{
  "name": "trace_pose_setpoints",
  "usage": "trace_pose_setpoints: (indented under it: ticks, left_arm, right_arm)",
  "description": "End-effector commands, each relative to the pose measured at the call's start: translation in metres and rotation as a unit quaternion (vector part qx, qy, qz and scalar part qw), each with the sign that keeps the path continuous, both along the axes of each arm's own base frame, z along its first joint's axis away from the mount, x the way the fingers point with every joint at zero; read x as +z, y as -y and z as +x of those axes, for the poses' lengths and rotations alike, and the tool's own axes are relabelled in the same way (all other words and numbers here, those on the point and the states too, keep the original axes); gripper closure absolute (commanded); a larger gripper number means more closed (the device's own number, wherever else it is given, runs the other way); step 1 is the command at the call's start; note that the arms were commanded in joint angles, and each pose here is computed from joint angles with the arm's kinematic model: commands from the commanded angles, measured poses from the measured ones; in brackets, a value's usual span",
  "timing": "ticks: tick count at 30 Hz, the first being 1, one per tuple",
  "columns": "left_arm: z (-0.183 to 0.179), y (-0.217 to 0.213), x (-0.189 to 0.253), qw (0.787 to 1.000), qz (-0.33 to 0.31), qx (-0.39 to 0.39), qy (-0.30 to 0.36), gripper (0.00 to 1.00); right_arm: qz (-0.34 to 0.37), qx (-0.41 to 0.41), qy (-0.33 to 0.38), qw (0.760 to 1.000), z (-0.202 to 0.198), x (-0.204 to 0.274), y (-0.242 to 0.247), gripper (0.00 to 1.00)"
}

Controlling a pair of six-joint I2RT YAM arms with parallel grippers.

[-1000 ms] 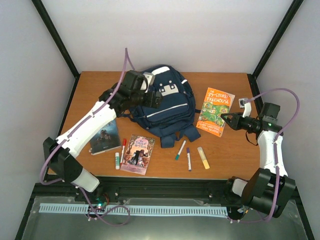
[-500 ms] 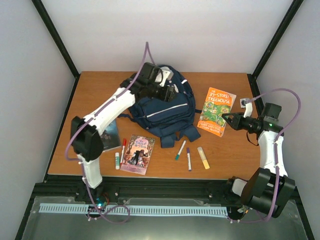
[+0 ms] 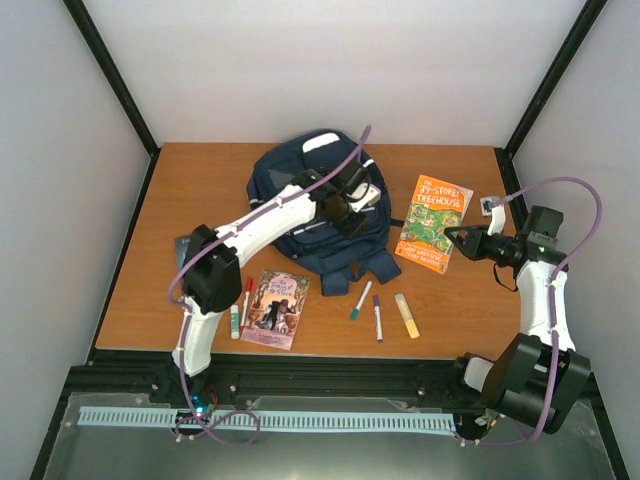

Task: Pack the student bag
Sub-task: Adjust the student bag at the center of the board, then place the book in the student bag.

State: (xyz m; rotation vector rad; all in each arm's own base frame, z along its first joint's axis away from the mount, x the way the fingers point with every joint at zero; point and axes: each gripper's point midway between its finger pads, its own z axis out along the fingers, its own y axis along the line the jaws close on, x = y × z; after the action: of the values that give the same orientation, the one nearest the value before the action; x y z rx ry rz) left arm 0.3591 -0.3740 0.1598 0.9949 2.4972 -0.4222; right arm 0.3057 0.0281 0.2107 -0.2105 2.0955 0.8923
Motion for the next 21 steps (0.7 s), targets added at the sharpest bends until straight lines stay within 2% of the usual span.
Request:
trace_pose_setpoints:
  ticks: [1, 12, 21]
  left_arm:
    - [-0.004, -0.003, -0.009, 0.998, 0.059, -0.029, 0.021, 0.58]
    - [-0.007, 0.008, -0.035, 0.994, 0.102, -0.038, 0.025, 0.59]
    - [-0.009, 0.013, -0.048, 0.994, 0.1, -0.048, 0.011, 0.73]
  right_arm:
    - [0.005, 0.019, 0.035, 0.999, 0.003, 0.014, -0.002, 0.97]
    - [0.001, 0.018, 0.037, 0.999, 0.002, 0.014, -0.002, 0.97]
    - [0.001, 0.017, 0.037, 0.999, 0.002, 0.013, -0.001, 0.97]
